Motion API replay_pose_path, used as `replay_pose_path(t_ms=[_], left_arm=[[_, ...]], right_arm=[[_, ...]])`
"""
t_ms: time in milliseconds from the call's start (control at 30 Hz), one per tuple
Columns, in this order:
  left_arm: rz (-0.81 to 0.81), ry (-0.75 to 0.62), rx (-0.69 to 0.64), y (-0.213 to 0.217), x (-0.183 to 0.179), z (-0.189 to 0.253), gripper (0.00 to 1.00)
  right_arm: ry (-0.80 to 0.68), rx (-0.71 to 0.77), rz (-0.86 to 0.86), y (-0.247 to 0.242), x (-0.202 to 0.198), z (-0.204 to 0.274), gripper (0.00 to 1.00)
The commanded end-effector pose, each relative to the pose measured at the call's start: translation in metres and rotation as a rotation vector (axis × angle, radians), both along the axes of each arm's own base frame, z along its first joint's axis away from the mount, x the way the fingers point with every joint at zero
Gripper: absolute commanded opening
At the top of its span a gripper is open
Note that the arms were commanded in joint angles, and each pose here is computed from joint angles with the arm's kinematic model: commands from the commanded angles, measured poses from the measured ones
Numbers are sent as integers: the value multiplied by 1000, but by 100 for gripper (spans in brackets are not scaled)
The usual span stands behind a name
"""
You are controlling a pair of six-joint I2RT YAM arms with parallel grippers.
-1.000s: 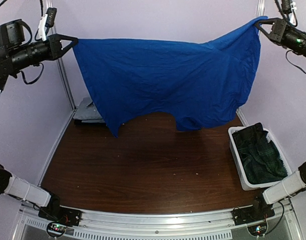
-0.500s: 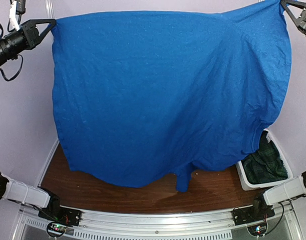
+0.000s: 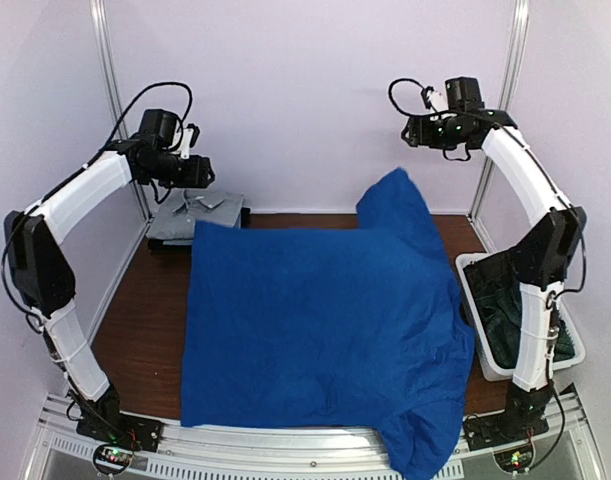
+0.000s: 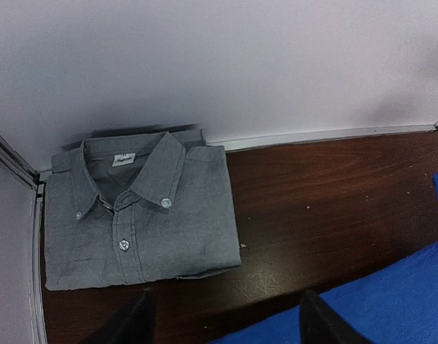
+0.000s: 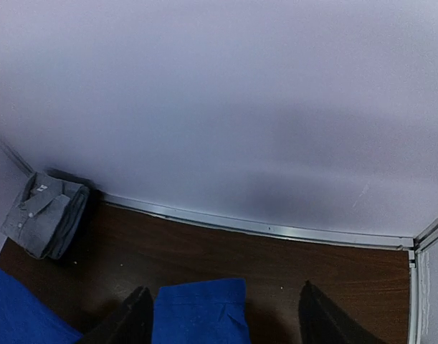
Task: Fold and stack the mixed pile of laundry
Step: Flatten out the crumpled T-shirt at the center of the board, then move the flattened T-shirt to the center of the board.
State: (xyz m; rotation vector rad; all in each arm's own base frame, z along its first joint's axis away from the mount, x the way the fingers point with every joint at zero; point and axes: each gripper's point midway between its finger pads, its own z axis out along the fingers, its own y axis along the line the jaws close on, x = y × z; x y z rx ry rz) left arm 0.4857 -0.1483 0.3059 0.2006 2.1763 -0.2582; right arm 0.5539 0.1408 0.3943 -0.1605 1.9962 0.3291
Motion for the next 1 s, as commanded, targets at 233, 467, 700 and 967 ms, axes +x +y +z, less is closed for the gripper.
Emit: replay_pose_path(t_ms=[233,467,700,967], left_arm=[[42,55,39,24,-3,-20,91],[-151,356,-78,-29,-92,-115,65],[-37,589,-147,-37,-137,-197,54],[119,782,-67,-11,-134,-265,32]], right_arm=[[253,64,41,10,-51,-67,73],[521,60,188,51,-134,-156,62],[743,40,194,54,-185,-241,56],[849,0,172,52,-192,-297,54]])
